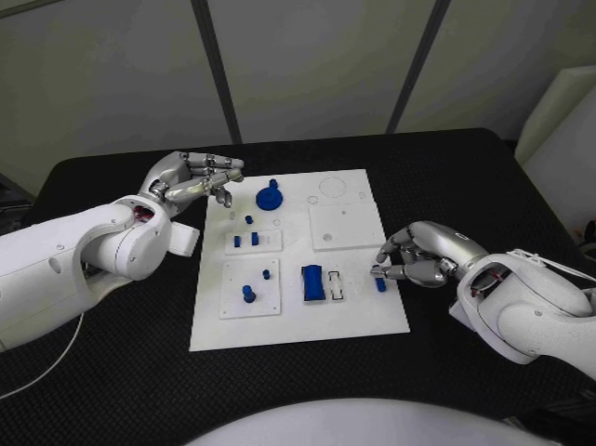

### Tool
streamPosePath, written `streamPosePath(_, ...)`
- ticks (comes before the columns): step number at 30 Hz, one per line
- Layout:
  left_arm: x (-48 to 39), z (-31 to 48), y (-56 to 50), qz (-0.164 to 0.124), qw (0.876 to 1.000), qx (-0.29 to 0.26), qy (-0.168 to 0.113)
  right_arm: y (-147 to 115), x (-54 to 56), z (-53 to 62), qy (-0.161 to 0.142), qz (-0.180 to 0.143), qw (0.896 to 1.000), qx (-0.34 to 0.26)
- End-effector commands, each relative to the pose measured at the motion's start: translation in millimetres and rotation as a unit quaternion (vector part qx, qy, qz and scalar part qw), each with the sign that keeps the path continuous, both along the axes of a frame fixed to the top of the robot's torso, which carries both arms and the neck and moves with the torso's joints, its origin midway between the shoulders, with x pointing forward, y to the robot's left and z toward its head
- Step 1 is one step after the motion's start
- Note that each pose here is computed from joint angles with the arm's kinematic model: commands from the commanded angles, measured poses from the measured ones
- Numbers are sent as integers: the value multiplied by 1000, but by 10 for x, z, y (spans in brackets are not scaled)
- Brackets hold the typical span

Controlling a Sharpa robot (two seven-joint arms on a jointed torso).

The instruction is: Assemble the parts on the task board

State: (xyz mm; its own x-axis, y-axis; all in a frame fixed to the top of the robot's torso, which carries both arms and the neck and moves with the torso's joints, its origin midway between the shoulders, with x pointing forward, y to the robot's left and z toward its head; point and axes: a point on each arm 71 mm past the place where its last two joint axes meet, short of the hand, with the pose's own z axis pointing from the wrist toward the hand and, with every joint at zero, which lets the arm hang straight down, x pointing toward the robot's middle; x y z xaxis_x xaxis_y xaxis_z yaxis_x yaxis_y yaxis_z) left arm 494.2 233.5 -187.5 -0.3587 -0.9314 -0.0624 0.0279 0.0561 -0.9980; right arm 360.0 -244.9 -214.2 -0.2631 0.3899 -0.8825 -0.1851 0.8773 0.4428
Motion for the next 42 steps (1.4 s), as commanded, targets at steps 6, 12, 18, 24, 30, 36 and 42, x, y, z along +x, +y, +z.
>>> streamPosePath(6,-13,-5,-11,-6,1000,-4,0,-73,7,-31,0,-5,998,-63)
streamPosePath(12,-16,-14,-12,-7,1000,-4,1,-87,15,-50,1,-9,996,-94)
streamPosePath(18,-18,-17,-12,-7,1000,-4,1,-55,40,-89,8,-5,994,-107)
streamPosePath(24,-19,-19,-14,-8,1000,-4,2,-4,69,-124,12,0,994,-110)
streamPosePath(30,-20,-21,-15,-8,1000,-4,2,46,88,-166,19,5,993,-113)
streamPosePath(36,-21,-21,-14,-8,1000,-4,2,84,72,-248,37,14,991,-124)
streamPosePath(42,-23,-21,-4,-7,1000,-4,2,121,62,-303,49,32,987,-152)
